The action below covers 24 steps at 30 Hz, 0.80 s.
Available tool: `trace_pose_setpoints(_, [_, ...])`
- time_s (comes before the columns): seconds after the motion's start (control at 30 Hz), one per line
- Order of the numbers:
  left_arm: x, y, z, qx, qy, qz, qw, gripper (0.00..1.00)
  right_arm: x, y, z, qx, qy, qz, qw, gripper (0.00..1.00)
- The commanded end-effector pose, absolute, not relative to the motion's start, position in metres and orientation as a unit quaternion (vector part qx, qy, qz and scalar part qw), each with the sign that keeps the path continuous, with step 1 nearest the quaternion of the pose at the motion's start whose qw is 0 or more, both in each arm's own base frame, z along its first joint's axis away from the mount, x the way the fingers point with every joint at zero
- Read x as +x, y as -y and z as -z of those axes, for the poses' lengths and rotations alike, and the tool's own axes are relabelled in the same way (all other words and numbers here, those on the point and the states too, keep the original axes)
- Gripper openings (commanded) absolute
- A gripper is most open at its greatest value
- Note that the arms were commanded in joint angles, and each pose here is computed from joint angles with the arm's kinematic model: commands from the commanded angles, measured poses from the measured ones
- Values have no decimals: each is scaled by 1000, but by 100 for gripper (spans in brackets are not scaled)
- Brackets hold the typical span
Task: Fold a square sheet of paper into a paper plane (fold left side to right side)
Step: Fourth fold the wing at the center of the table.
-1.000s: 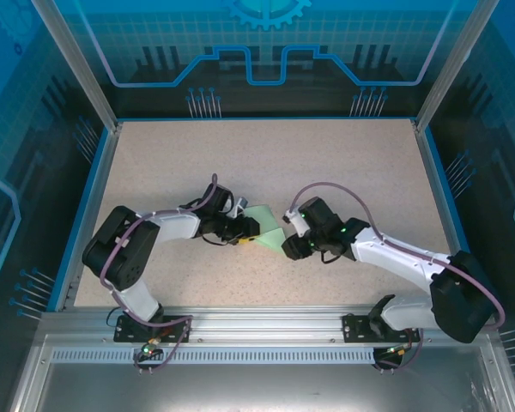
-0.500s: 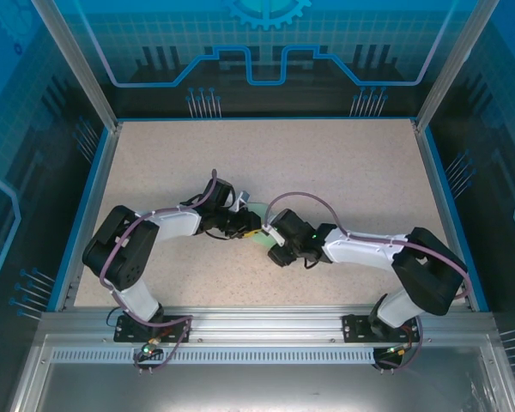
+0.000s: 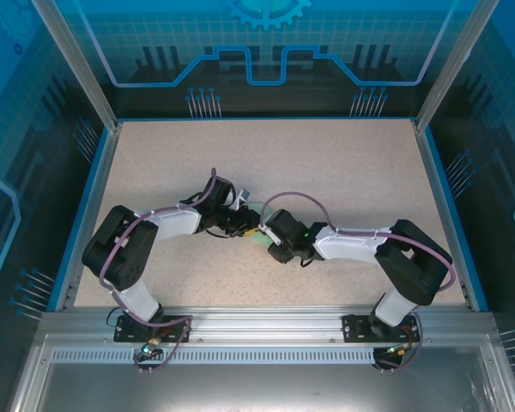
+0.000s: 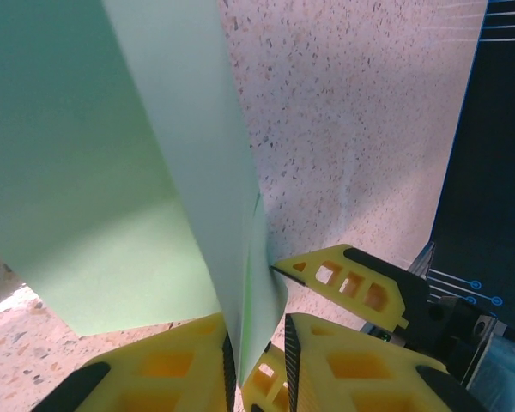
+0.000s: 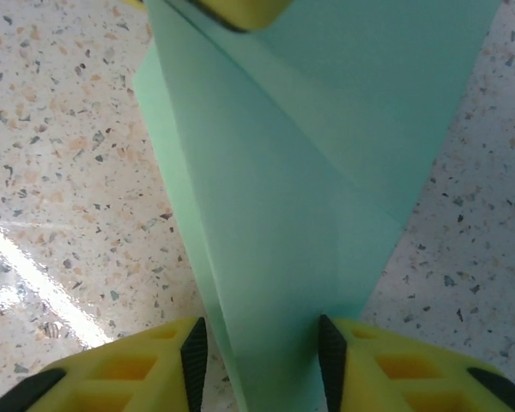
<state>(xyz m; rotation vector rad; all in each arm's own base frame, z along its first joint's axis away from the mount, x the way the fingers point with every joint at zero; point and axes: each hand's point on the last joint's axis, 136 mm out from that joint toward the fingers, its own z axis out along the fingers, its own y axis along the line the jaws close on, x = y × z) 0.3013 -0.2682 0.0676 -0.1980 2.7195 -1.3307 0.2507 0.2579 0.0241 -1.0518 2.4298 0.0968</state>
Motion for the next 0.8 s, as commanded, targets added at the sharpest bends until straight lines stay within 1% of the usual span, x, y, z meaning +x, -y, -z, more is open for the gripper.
trace_pose_setpoints(0.0, [305,273,-90,-54,-887,454,66,24,257,-269,-30,-387,-884,-39,258,36])
trace_pose_setpoints(0.13, [304,271,-91,-54,-889,450,68,26,255,-266,-27,-384,-887,-38,255,26])
trace_pose_setpoints(0.43, [300,255,-94,-61,-893,439,80,41,250,-259,-18,-378,-892,-40,243,12])
trace_pose_setpoints(0.5, [299,249,-96,-65,-893,437,84,47,248,-257,-15,-379,-893,-39,239,11])
trace_pose_setpoints(0.53, [299,245,-97,-67,-893,436,88,48,248,-257,-14,-378,-894,-38,239,10])
trace_pose_setpoints(0.77, [295,222,-104,-81,-895,426,105,53,243,-256,-10,-383,-893,-44,230,9])
